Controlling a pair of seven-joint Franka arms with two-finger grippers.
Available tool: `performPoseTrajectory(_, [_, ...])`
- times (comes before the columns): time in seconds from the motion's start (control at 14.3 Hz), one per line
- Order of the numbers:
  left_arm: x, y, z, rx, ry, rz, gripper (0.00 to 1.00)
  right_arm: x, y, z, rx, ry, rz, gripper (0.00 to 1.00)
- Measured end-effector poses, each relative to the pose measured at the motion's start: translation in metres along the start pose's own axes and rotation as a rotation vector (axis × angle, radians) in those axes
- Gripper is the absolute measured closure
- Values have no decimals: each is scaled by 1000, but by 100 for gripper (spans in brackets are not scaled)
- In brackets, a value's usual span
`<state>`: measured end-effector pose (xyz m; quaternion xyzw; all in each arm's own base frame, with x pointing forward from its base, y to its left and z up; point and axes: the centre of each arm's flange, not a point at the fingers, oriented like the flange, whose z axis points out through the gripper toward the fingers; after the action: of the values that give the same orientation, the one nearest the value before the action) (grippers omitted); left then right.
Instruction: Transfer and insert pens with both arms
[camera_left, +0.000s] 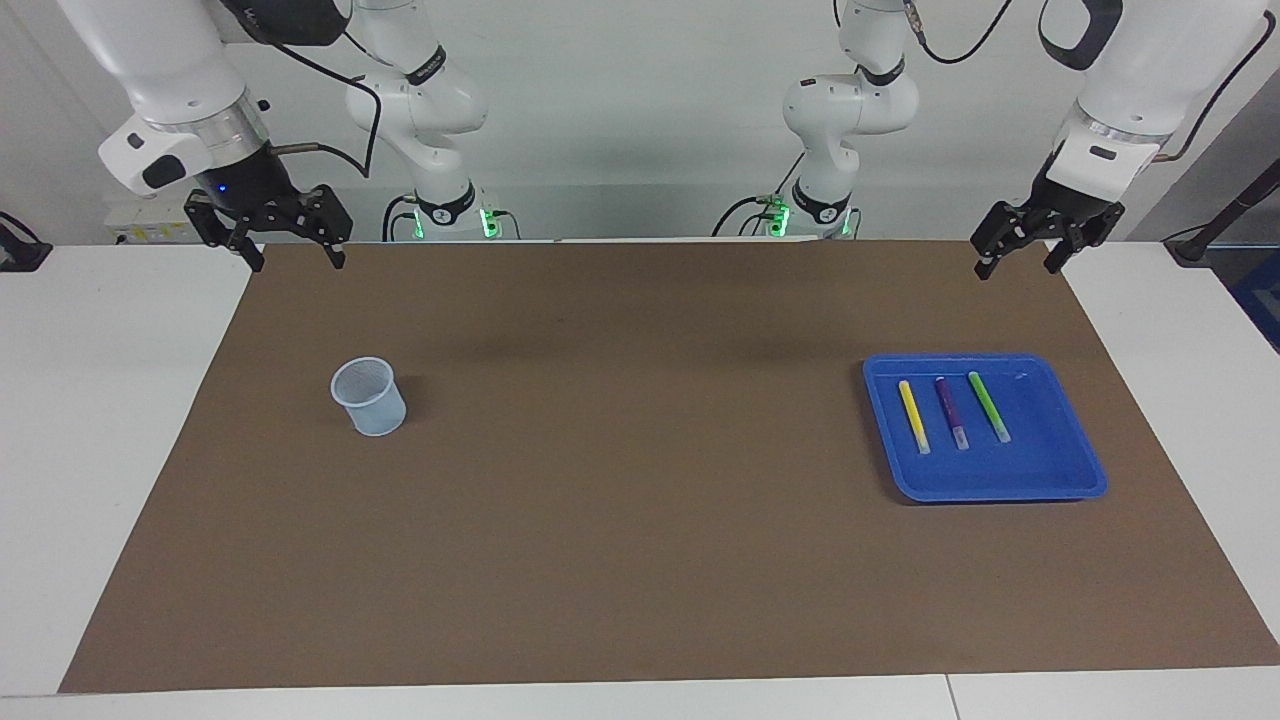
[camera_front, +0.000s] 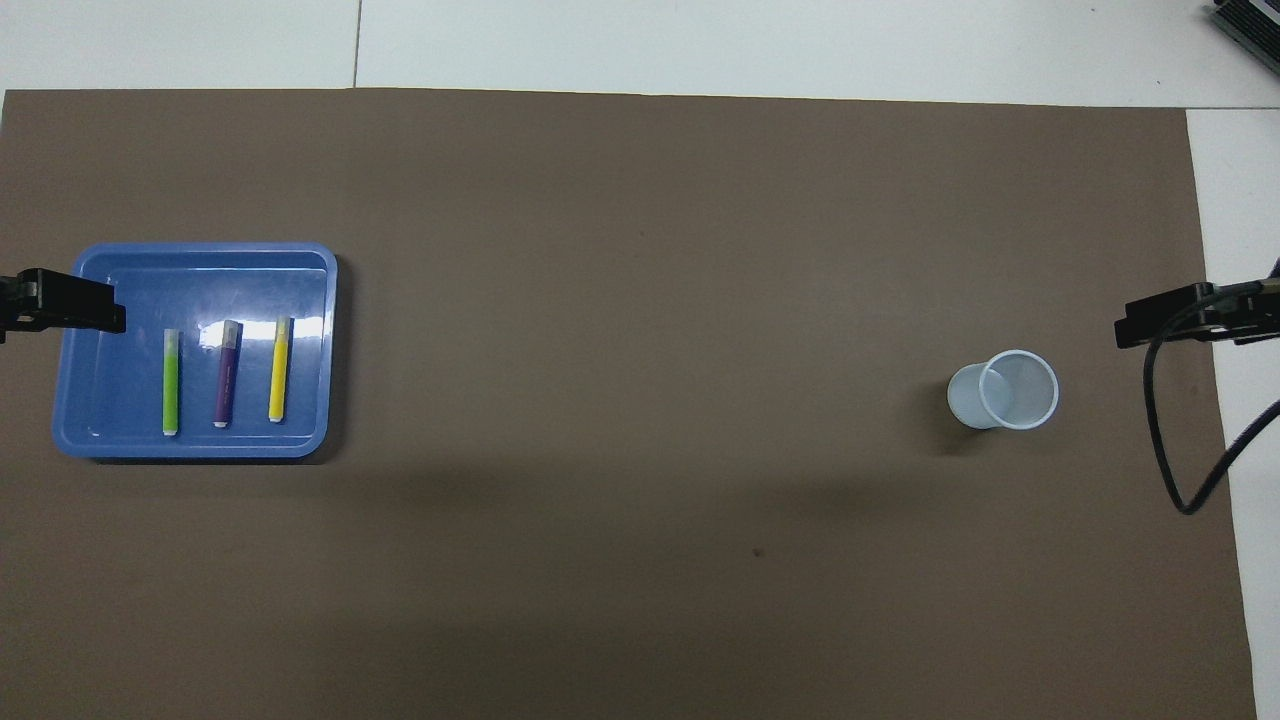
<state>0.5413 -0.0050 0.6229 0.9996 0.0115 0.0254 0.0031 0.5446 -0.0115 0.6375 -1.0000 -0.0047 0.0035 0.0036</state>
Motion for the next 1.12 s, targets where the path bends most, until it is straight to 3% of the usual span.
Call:
performPoseTrajectory(0.35, [-8, -1, 23, -3, 41, 0, 0, 0, 0, 0, 0, 0, 0, 0])
performPoseTrajectory(1.12, [-20, 13, 109, -3, 17, 28, 0, 0, 0, 0, 0, 0, 0, 0])
